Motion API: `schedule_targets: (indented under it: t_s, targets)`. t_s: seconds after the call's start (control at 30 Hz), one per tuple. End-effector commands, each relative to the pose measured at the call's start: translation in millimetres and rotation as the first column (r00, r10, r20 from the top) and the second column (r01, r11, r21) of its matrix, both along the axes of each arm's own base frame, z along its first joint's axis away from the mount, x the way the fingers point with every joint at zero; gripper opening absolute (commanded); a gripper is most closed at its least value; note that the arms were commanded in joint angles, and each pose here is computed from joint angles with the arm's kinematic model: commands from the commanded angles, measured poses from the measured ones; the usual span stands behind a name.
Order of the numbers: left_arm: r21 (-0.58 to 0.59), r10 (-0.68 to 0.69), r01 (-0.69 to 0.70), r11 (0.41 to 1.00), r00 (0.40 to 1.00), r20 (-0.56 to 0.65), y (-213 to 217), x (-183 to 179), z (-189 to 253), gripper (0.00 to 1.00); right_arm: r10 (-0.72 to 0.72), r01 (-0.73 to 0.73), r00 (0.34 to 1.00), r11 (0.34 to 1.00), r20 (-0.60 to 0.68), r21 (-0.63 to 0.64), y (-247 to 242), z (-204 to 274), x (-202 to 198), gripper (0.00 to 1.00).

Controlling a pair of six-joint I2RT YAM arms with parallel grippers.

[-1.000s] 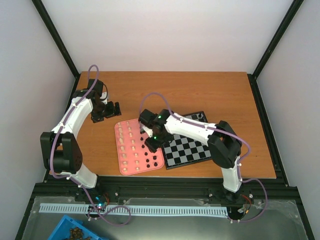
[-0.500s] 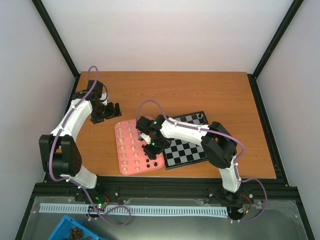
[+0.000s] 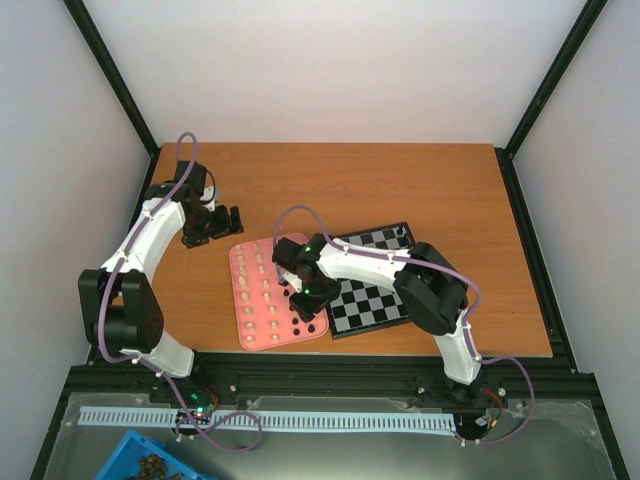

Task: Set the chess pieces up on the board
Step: Pick up the chess piece from the storage box, then place the chess piece on the chessboard.

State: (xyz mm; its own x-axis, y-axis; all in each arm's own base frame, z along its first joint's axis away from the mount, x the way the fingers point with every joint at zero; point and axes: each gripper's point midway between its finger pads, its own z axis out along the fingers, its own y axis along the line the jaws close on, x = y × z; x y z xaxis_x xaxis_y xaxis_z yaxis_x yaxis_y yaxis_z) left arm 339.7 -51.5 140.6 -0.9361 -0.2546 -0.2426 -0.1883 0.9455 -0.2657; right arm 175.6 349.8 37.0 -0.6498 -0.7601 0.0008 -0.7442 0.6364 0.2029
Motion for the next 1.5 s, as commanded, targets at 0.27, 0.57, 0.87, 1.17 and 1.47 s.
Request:
schedule_targets:
  t_s: [0.27, 0.57, 0.87, 1.17, 1.47]
  targets:
    - [-0.016, -0.002, 0.002, 1.000, 0.999, 0.033, -5, 3, 8, 1.00, 0.027, -0.027, 1.000, 1.000, 0.003, -0.007, 6, -8, -1, 0.32]
    - [-0.016, -0.002, 0.002, 1.000, 0.999, 0.038, -5, 2, 9, 1.00, 0.038, -0.038, 0.999, 0.999, 0.009, -0.015, 7, -9, 1, 0.09]
    - [-0.018, -0.003, 0.004, 1.000, 0.999, 0.041, -5, 2, 11, 1.00, -0.017, 0.018, 0.995, 1.000, 0.100, -0.002, 2, 11, 22, 0.03]
    - [-0.029, -0.004, 0.005, 1.000, 0.999, 0.046, -7, 1, 13, 1.00, -0.260, 0.275, 0.949, 0.959, 0.179, -0.070, -83, 61, 55, 0.03]
    - [-0.052, -0.003, 0.005, 0.999, 0.999, 0.053, -11, 4, 16, 1.00, -0.571, 0.599, 0.799, 0.782, 0.187, -0.174, -229, 65, 40, 0.03]
